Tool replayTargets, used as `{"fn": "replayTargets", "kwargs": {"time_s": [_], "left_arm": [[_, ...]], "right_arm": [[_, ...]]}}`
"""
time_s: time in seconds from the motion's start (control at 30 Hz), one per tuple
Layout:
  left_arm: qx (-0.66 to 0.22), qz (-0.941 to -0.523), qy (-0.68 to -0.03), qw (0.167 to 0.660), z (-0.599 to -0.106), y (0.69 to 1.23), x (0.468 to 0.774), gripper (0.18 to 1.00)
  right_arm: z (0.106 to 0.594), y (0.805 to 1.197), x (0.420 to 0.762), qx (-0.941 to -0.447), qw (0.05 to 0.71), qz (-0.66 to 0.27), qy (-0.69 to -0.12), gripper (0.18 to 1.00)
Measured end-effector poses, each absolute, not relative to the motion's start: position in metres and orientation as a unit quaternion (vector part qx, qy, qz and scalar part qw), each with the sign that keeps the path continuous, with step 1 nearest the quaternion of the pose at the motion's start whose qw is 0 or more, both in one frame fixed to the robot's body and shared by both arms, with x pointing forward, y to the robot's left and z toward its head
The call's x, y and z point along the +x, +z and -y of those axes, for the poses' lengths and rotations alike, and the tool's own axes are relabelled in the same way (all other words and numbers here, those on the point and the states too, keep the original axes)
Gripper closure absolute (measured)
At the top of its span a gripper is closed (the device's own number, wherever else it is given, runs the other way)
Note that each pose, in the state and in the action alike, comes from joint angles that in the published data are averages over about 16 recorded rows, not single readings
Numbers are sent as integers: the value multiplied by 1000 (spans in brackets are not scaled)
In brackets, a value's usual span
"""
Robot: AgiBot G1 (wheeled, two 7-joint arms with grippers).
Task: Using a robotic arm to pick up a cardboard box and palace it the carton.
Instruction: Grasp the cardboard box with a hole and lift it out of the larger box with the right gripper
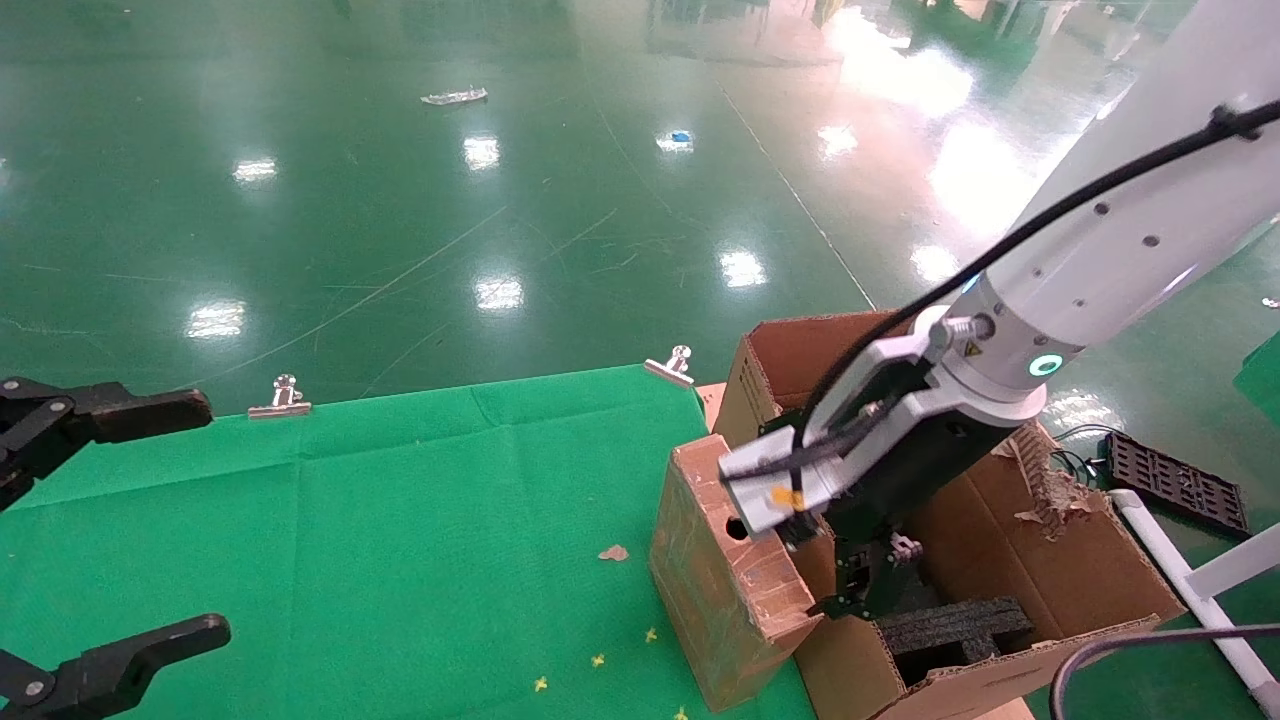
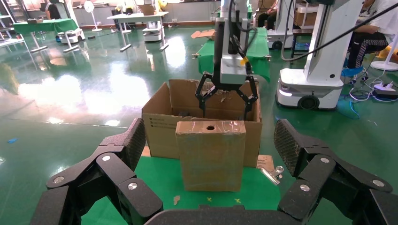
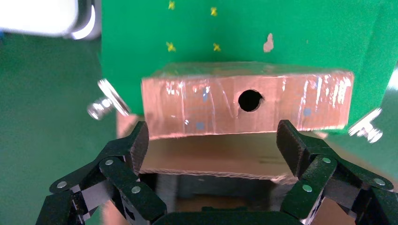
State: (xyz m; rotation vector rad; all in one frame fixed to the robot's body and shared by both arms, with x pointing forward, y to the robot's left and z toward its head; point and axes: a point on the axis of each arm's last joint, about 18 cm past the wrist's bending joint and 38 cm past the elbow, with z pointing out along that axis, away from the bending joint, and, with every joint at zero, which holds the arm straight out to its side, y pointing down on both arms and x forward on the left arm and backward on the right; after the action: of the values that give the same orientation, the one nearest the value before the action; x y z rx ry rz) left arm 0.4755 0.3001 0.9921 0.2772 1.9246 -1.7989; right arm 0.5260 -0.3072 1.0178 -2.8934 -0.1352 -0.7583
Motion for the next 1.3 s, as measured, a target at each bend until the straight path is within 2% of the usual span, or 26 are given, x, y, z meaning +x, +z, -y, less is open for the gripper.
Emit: {"fn": "replayTargets", "kwargs": {"time_s": [0.2,0.4,0.57,0.83,1.3], "left_arm": [[101,-705,-659,244,-300,992,475,184],[101,-705,-659,244,-300,992,475,184],[101,-705,-659,244,-300,992,475,184],[101,-705,-659,244,-300,992,475,184],[101,-705,-659,244,-300,992,475,185]], "right_arm": [[306,1024,528,-958,110,-117,-239,178],[306,1024,533,-920,162,-290,-208,178],[303,1019,540,-890,191,-373,-177,178],[298,1003,551,-878,188,-412,-154,178],[291,981,559,-883,149,-414,-162,198]]}}
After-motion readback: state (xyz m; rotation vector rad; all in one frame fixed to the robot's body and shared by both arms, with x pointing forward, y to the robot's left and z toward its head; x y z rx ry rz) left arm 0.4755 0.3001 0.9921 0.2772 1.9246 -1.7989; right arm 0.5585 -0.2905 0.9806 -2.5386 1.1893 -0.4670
